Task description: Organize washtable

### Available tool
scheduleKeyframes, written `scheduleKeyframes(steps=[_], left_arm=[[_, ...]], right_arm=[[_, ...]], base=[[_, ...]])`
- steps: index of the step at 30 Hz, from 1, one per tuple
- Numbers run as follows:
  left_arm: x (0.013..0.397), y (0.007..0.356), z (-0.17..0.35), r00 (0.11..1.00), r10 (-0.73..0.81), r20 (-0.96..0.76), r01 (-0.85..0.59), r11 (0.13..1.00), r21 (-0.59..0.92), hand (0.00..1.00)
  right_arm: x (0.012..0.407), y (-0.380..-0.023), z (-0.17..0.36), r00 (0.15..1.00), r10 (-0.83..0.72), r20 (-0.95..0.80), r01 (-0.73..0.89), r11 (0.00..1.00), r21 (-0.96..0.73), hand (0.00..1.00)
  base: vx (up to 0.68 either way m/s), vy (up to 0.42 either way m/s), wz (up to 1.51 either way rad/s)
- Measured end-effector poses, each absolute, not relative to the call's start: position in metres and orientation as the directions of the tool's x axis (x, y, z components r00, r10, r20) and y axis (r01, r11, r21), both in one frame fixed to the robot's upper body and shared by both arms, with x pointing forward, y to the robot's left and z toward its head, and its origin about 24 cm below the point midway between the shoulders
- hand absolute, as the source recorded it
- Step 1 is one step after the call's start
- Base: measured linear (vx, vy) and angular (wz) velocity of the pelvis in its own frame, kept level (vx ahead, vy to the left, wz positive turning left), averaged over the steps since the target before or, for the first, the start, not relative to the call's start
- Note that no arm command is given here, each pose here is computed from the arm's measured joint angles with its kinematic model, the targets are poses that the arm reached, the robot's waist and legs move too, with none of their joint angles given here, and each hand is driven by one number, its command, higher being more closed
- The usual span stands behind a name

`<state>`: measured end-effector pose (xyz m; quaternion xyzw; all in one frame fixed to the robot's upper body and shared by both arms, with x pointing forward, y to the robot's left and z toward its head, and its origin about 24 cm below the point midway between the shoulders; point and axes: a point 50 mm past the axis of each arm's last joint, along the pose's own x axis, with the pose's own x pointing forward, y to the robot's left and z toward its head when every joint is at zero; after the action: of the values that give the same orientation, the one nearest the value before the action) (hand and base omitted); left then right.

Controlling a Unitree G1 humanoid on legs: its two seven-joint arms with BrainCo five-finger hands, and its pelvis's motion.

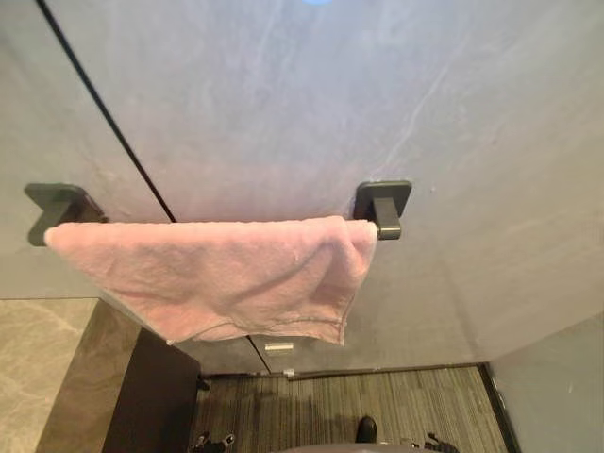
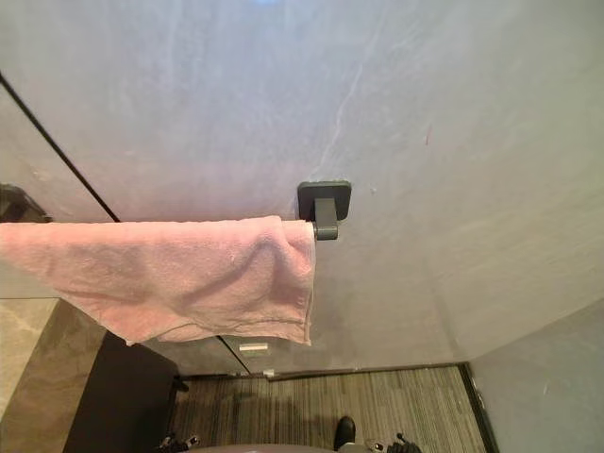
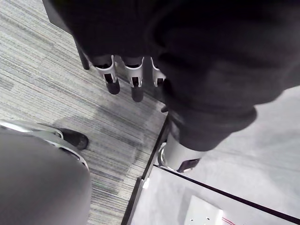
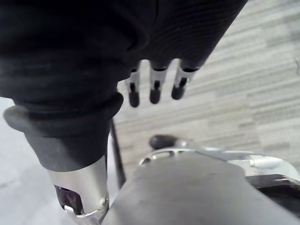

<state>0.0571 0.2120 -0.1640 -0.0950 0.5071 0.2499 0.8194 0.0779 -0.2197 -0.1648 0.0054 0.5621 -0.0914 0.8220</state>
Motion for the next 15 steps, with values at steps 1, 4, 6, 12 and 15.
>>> scheduleKeyframes(steps=[1, 4, 6, 12, 15], left_arm=[[0.063, 0.211, -0.163, 0.376, 0.309, -0.873, -0.496, 0.864, 0.092, 0.00], [0.077, 0.208, -0.161, 0.412, 0.297, -0.861, -0.475, 0.877, 0.076, 0.00], [0.086, 0.206, -0.158, 0.450, 0.291, -0.844, -0.450, 0.891, 0.068, 0.00], [0.088, 0.202, -0.156, 0.477, 0.287, -0.830, -0.444, 0.894, 0.054, 0.00], [0.089, 0.190, -0.157, 0.487, 0.257, -0.835, -0.422, 0.906, 0.032, 0.00]], right_arm=[[0.084, -0.221, -0.163, 0.365, -0.144, -0.920, 0.135, 0.986, -0.101, 0.00], [0.101, -0.219, -0.160, 0.404, -0.136, -0.905, 0.103, 0.989, -0.102, 0.00], [0.120, -0.212, -0.155, 0.458, -0.117, -0.881, 0.080, 0.993, -0.090, 0.00], [0.124, -0.211, -0.153, 0.492, -0.119, -0.863, 0.092, 0.992, -0.085, 0.00], [0.109, -0.220, -0.155, 0.460, -0.151, -0.875, 0.134, 0.986, -0.100, 0.00]], base=[[0.00, -0.006, 0.35], [-0.02, 0.006, 0.33], [-0.05, -0.045, 0.32], [-0.04, -0.073, 0.03], [-0.05, 0.050, 0.13]])
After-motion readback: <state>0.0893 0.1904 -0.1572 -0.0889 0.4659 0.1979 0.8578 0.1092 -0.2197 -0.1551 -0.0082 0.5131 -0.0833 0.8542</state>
